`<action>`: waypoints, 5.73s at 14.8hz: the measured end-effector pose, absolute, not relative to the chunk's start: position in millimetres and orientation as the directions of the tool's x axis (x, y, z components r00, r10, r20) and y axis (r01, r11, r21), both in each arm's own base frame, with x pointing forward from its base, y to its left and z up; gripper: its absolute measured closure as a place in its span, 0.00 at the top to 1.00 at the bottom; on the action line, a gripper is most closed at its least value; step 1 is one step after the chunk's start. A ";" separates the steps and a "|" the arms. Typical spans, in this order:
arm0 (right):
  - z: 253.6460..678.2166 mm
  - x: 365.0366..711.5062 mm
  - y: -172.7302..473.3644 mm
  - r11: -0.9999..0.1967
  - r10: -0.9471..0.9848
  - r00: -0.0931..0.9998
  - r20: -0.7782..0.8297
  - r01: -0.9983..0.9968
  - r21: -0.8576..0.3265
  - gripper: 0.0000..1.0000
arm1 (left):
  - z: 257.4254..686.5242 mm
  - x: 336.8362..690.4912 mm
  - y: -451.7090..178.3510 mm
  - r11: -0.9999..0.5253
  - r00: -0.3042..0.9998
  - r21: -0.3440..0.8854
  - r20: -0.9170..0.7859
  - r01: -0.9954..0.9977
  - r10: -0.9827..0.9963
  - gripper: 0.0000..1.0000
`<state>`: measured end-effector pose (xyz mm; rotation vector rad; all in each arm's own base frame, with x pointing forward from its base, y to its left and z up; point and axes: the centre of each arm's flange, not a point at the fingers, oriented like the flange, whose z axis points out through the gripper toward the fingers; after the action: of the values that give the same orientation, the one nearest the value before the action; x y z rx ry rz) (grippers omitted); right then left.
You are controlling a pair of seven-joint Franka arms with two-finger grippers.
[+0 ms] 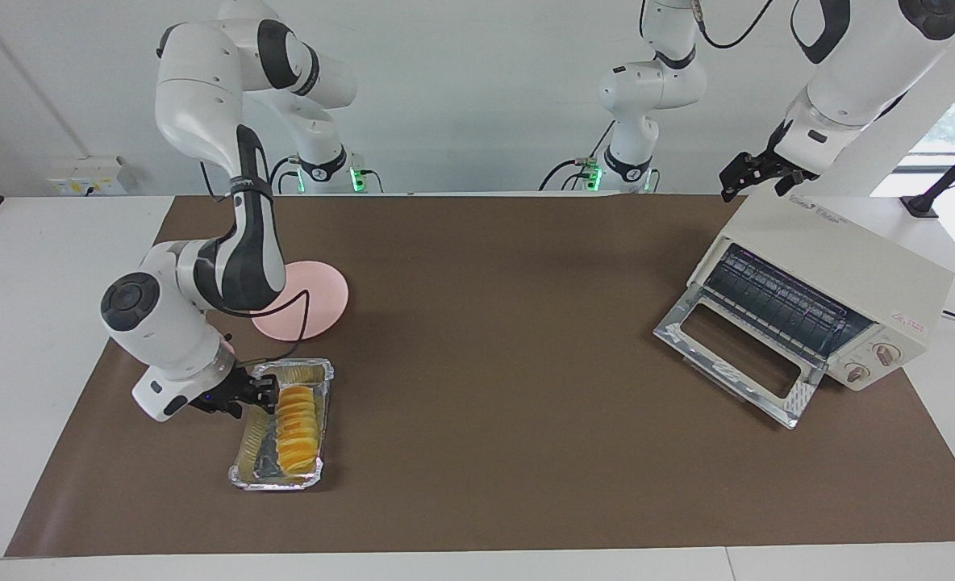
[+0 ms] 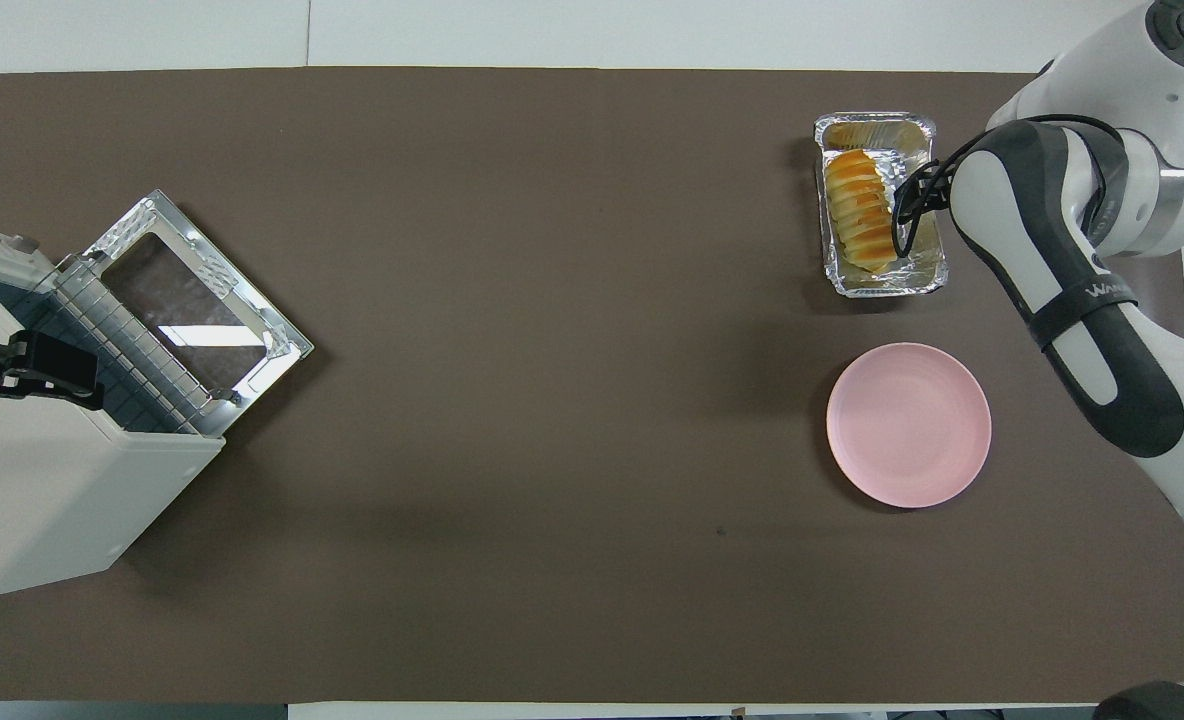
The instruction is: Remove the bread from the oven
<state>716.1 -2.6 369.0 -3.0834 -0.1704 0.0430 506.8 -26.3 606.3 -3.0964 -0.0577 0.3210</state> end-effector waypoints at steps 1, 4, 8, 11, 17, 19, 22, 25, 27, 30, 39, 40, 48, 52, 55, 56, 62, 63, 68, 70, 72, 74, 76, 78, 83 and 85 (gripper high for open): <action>377.0 717.2 7.6 -0.992 0.116 0.993 -0.018 0.115 -0.048 0.91 | 606.3 506.8 -26.3 -0.999 0.978 -0.032 -0.204 0.034 0.040 1.00; 381.9 720.3 42.8 -0.993 0.115 0.993 0.013 0.115 0.010 1.00 | 606.3 506.8 -26.3 -0.999 0.978 -0.032 -0.204 0.034 0.040 1.00; 350.1 720.2 52.5 -0.992 0.120 0.992 0.044 0.119 0.034 1.00 | 606.3 506.8 -26.3 -0.999 0.978 -0.032 -0.204 0.034 0.040 1.00; 328.4 716.3 50.0 -0.992 0.122 0.992 0.040 0.121 0.040 1.00 | 606.3 506.8 -26.3 -0.999 0.978 -0.032 -0.204 0.034 0.040 1.00; 312.9 713.3 50.9 -0.991 0.127 0.990 0.067 0.124 0.039 0.96 | 606.3 506.8 -26.3 -0.999 0.978 -0.032 -0.204 0.034 0.040 1.00; 312.0 713.2 50.6 -0.992 0.126 0.989 0.070 0.124 0.039 0.79 | 606.3 506.8 -26.3 -0.999 0.978 -0.032 -0.204 0.034 0.040 1.00; 313.6 713.7 48.2 -0.992 0.123 0.990 0.074 0.120 0.039 0.44 | 606.3 506.8 -26.3 -0.999 0.978 -0.032 -0.204 0.034 0.040 1.00; 315.9 714.3 44.9 -0.993 0.118 0.990 0.077 0.115 0.039 0.19 | 606.3 506.8 -26.3 -0.999 0.978 -0.032 -0.204 0.034 0.040 1.00; 318.3 714.9 43.6 -0.993 0.116 0.990 0.075 0.113 0.039 0.14 | 606.3 506.8 -26.3 -0.999 0.978 -0.032 -0.204 0.034 0.040 1.00; 326.9 714.6 44.5 -0.993 0.116 0.992 0.043 0.114 0.040 0.09 | 606.3 506.8 -26.3 -0.999 0.978 -0.032 -0.204 0.034 0.040 1.00; 422.0 685.2 55.3 -0.995 0.080 0.996 -0.049 0.083 0.052 0.09 | 606.3 506.8 -26.3 -0.999 0.978 -0.032 -0.204 0.034 0.040 1.00; 432.7 675.1 57.9 -0.996 0.068 0.996 -0.060 0.071 0.055 0.09 | 606.3 506.8 -26.3 -0.999 0.978 -0.032 -0.204 0.034 0.040 1.00; 427.7 532.8 57.9 -0.996 0.062 0.997 -0.050 0.065 0.066 0.09 | 606.3 506.8 -26.3 -0.999 0.978 -0.032 -0.204 0.034 0.040 1.00; 381.1 460.6 51.8 -0.996 0.073 0.997 0.039 0.071 0.062 0.09 | 606.3 506.8 -26.3 -0.999 0.978 -0.032 -0.204 0.034 0.040 1.00; 344.7 435.0 49.6 -0.996 0.081 0.993 0.087 0.076 0.054 0.09 | 606.3 506.8 -26.3 -0.999 0.978 -0.032 -0.204 0.034 0.040 1.00; 337.9 432.5 49.3 -0.996 0.081 0.992 0.093 0.077 0.052 0.09 | 606.3 506.8 -26.3 -0.999 0.978 -0.032 -0.204 0.034 0.040 1.00; 323.7 434.0 48.8 -0.996 0.080 0.993 0.092 0.076 0.047 0.26 | 606.3 506.8 -26.3 -0.999 0.978 -0.032 -0.204 0.034 0.040 1.00; 324.1 434.3 48.9 -0.996 0.080 0.993 0.092 0.076 0.047 0.36 | 606.3 506.8 -26.3 -0.999 0.978 -0.032 -0.204 0.034 0.040 1.00; 359.5 450.4 49.7 -0.993 0.100 0.995 -0.011 0.100 0.062 0.88 | 606.3 506.8 -26.3 -0.999 0.978 -0.032 -0.204 0.034 0.040 1.00; 398.2 467.3 50.0 -0.989 0.135 0.991 -0.012 0.136 0.066 1.00 | 606.3 506.8 -26.3 -0.999 0.978 -0.032 -0.204 0.034 0.040 1.00; 436.4 483.1 46.0 -0.989 0.135 0.991 0.017 0.133 0.068 1.00 | 606.3 506.8 -26.3 -0.999 0.978 -0.032 -0.204 0.034 0.040 1.00; 474.3 492.9 37.4 -0.992 0.111 0.994 0.015 0.110 0.066 1.00 | 606.3 506.8 -26.3 -0.999 0.978 -0.032 -0.204 0.034 0.040 1.00; 516.3 498.0 30.4 -0.998 0.066 0.998 0.004 0.066 0.012 1.00 | 606.3 506.8 -26.3 -0.999 0.978 -0.032 -0.204 0.034 0.040 1.00; 554.8 498.6 18.0 -0.998 0.051 0.999 -0.007 0.051 -0.022 1.00 | 606.3 506.8 -26.3 -0.999 0.978 -0.032 -0.204 0.034 0.040 1.00; 635.8 493.1 -18.0 -0.993 0.110 0.992 -0.055 0.108 -0.042 1.00 | 606.3 506.8 -26.3 -0.999 0.978 -0.032 -0.204 0.034 0.040 1.00; 664.8 494.2 -32.5 -0.993 0.113 0.992 -0.056 0.111 -0.045 1.00 | 606.3 506.8 -26.3 -0.999 0.978 -0.032 -0.204 0.034 0.040 1.00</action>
<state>494.2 -32.5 664.8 -3.0937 -0.1742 0.0900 506.8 -26.3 606.3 -3.0964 -0.0577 0.3206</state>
